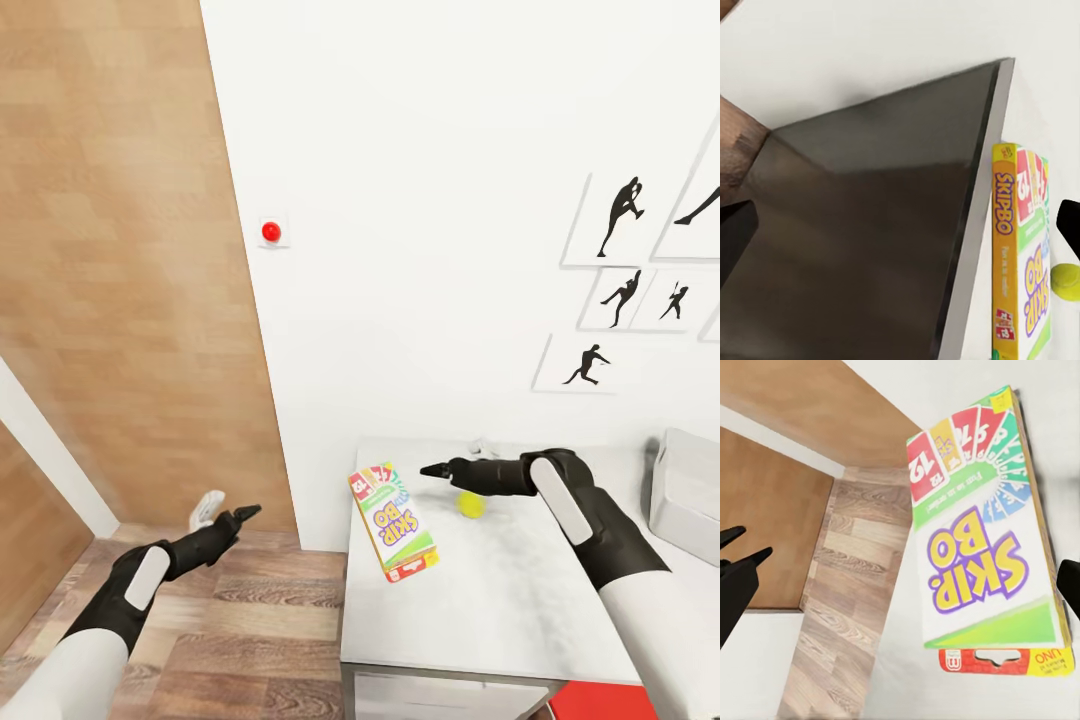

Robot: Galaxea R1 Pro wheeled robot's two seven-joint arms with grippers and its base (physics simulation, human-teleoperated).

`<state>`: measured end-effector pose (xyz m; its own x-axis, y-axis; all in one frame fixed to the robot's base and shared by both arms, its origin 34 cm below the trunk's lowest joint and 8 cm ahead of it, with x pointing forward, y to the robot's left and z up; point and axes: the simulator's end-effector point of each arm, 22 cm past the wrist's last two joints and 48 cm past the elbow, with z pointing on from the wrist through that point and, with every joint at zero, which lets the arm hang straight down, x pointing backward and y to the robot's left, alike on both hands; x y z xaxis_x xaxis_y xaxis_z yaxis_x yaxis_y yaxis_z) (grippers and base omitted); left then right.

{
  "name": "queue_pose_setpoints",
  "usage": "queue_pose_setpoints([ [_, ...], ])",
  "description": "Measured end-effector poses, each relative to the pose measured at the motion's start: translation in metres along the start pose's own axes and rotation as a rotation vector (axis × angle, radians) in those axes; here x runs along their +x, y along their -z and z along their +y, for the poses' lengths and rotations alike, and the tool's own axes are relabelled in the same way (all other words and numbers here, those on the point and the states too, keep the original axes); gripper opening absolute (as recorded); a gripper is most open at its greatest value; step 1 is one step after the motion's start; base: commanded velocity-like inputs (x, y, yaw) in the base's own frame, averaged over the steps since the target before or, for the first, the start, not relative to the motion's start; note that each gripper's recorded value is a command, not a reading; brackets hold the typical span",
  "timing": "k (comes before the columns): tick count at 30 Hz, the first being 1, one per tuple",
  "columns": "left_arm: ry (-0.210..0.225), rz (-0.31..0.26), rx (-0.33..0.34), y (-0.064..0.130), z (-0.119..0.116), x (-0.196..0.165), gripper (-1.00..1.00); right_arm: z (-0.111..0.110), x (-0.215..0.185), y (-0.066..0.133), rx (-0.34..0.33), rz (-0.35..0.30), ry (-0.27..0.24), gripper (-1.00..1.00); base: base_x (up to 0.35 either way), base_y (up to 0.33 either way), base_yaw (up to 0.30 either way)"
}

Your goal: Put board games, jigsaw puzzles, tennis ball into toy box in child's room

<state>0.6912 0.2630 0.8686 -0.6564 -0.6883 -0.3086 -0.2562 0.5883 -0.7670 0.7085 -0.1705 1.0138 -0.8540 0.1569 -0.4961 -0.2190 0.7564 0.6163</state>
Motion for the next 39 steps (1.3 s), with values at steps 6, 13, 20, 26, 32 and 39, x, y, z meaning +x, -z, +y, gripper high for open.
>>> queue_pose_setpoints([
  [6, -0.003, -0.006, -0.013, -0.001, 0.005, 0.003, 1.00, 0.003, 0.000, -0.003, -0.005, 0.007, 0.000, 1.00, 0.000, 0.000, 0.000],
  [13, 0.001, -0.008, -0.027, -0.001, 0.013, 0.008, 1.00, 0.002, -0.022, -0.005, 0.001, 0.004, -0.015, 1.00, 0.000, 0.000, 0.000],
  [20, 0.005, -0.007, -0.034, 0.000, 0.018, 0.013, 1.00, 0.001, -0.029, -0.018, 0.002, 0.033, -0.065, 1.00, 0.000, 0.000, 0.000],
  [26, 0.002, -0.016, -0.036, 0.000, 0.019, 0.013, 1.00, 0.000, -0.046, -0.023, 0.007, -0.004, -0.068, 1.00, 0.000, 0.000, 0.000],
  [32, -0.004, -0.024, -0.037, 0.000, 0.020, 0.011, 1.00, -0.012, -0.066, -0.030, 0.035, -0.033, -0.106, 1.00, 0.000, 0.000, 0.000],
  [39, -0.005, -0.026, -0.038, 0.000, 0.020, 0.011, 1.00, -0.020, -0.083, -0.037, 0.048, -0.105, -0.111, 1.00, 0.000, 0.000, 0.000],
])
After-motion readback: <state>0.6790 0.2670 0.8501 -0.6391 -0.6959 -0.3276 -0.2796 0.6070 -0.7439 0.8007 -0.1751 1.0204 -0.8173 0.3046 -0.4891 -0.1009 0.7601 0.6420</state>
